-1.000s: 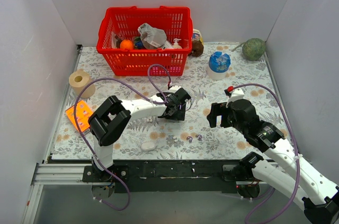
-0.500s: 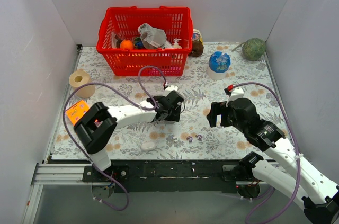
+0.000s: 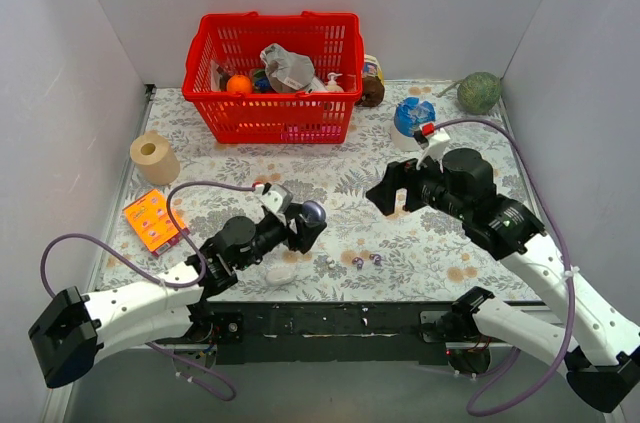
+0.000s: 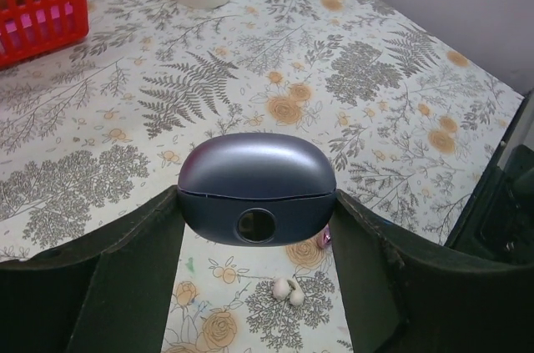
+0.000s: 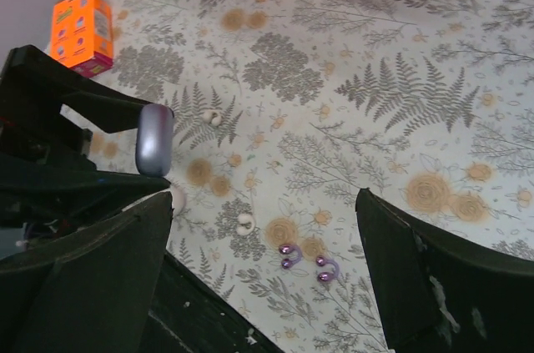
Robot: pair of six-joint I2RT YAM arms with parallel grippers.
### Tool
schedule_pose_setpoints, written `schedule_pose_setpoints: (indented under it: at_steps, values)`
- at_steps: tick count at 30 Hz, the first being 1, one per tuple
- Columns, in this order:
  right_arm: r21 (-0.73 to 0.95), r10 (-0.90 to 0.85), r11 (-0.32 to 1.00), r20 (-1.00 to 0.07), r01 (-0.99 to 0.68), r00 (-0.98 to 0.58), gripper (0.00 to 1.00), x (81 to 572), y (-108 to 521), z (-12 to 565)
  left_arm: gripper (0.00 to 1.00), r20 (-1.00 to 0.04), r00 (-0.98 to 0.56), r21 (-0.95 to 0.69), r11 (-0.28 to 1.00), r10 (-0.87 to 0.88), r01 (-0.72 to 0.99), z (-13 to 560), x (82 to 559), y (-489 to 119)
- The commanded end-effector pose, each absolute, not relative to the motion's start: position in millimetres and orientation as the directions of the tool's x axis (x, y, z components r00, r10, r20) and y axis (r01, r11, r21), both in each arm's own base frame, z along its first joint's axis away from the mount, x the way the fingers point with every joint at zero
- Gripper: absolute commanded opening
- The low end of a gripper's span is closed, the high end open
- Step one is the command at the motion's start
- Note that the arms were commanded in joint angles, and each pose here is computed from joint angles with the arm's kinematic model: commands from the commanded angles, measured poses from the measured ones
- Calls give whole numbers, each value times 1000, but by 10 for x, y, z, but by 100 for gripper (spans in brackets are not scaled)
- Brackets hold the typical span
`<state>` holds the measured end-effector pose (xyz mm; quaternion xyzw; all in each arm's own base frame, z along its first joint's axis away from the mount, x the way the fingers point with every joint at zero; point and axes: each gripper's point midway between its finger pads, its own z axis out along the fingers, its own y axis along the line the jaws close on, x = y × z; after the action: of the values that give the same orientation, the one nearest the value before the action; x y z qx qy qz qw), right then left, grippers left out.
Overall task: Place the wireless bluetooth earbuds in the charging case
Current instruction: Pick up the charging case at the center of the board, then open the charging case.
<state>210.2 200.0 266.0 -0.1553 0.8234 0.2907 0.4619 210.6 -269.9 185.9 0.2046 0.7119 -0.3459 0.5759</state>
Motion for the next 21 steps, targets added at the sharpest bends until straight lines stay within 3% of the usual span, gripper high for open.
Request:
schedule_pose_setpoints:
  at_steps: [1, 9, 21]
  values:
    - [447, 37, 628, -835, -637, -549, 98, 1935, 2339, 2995, 0, -987, -12, -103, 576, -160, 811, 2274, 1943, -2740]
    - [516, -28, 548, -775, -658, -631, 98, 1849, 2751, 2960, 0, -992, 27, -52, 584, -125, 810, 2293, 1974, -2745]
    - [439, -163, 613, -743, -656, -649, 98, 1881, 3147, 2662, 0, -998, 21, -11, 520, -56, 854, 2208, 1875, -2856]
